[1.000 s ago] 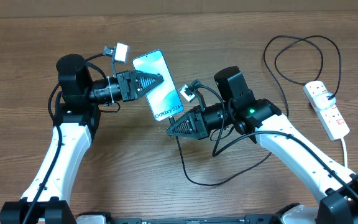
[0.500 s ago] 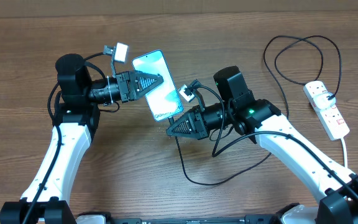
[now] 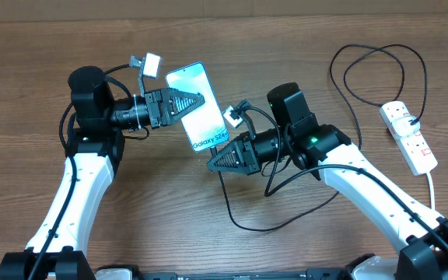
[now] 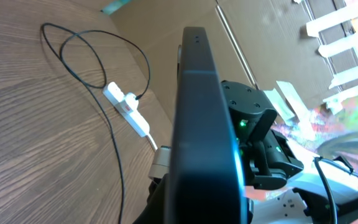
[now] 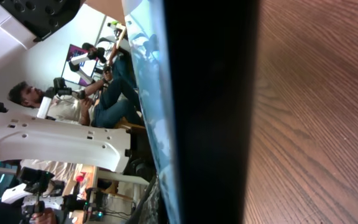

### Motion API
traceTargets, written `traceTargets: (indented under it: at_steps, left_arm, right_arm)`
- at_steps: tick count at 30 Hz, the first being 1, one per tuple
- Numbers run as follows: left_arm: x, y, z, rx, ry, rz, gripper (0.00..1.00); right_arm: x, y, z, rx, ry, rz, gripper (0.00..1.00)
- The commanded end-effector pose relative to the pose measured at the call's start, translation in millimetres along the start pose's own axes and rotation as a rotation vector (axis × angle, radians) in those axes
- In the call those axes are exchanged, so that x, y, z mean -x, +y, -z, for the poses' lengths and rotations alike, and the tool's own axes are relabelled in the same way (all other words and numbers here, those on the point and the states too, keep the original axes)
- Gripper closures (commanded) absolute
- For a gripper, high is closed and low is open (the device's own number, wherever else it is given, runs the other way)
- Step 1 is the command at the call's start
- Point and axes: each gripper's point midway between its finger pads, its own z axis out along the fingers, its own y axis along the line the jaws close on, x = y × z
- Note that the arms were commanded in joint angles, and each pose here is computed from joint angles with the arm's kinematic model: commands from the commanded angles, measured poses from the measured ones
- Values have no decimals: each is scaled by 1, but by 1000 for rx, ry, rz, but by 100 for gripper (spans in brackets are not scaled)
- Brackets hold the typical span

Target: Plug charger to phone and switch on socket

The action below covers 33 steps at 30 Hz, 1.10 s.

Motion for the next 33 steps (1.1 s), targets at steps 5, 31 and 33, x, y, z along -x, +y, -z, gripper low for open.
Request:
traceTargets:
  at_steps: [5, 31, 33]
  left_arm:
    - [-34, -30, -12, -156, 183, 22, 96]
    - [-48, -12, -28, -81, 176, 80, 96]
    - [-45, -9, -28, -65, 161, 80, 96]
  right_arm:
    - [33, 6, 9, -45, -76, 94, 96]
    - [33, 6, 13, -78, -63, 45, 87]
    - [31, 5, 13, -81, -55, 28, 81]
